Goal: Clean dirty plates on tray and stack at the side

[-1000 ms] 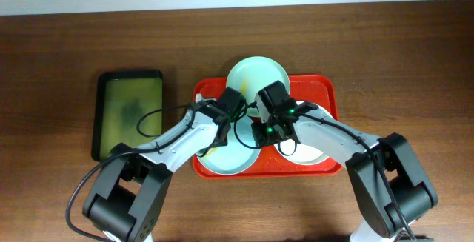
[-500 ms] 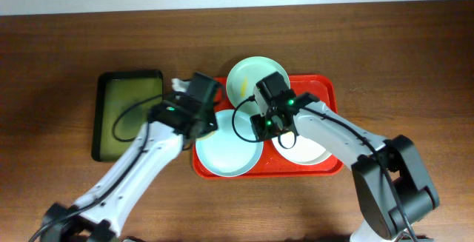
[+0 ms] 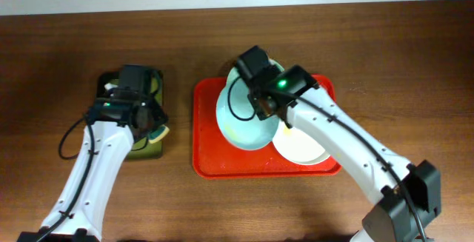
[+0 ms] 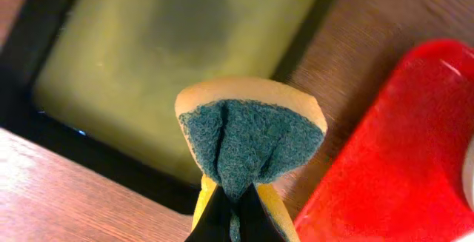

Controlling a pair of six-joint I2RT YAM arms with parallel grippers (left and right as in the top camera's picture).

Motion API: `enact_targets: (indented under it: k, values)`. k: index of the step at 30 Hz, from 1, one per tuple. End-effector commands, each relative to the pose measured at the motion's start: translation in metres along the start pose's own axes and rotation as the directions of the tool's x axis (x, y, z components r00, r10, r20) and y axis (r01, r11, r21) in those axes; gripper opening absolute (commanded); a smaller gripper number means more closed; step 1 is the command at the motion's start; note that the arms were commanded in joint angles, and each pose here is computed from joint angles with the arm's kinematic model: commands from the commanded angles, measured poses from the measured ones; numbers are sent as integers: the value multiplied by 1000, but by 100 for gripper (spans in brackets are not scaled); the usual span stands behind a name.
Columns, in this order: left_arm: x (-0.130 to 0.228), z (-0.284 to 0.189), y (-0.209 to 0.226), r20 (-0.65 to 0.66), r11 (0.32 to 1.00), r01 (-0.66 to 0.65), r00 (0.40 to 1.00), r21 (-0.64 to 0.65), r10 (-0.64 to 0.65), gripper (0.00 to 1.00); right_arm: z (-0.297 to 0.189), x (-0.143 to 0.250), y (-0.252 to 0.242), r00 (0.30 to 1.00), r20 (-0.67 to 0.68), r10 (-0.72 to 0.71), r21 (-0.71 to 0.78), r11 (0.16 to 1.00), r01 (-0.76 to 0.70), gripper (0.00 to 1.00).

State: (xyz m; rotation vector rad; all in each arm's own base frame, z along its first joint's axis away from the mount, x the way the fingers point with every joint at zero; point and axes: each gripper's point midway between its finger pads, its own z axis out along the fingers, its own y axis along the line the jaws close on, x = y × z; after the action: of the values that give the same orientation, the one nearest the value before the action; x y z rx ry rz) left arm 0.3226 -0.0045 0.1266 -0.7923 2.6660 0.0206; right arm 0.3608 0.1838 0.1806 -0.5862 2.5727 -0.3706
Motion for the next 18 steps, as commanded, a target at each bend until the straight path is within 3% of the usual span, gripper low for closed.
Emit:
enact_targets:
  k: [1, 4, 9, 12, 18]
  values:
    - [-12, -8, 14, 18, 999, 37, 999, 1, -37, 0, -44, -28, -27, 985, 124, -121, 263, 961, 85, 4]
    - [-16, -6, 24, 16, 999, 50, 999, -14, -49, 0, -66, -39, -23, 948, 138, -285, 402, 891, 210, 4]
    - [-20, -6, 35, 15, 996, 82, 997, -29, -81, 0, -106, -57, -19, 863, 83, -498, 624, 702, 344, 4]
    - [-20, -5, 38, 12, 995, 89, 996, -35, -88, 0, -121, -64, -9, 816, 51, -576, 670, 626, 400, 4]
    - [-20, -5, 38, 12, 995, 88, 996, -35, -88, 0, -131, -67, 5, 751, 8, -660, 683, 552, 478, 4]
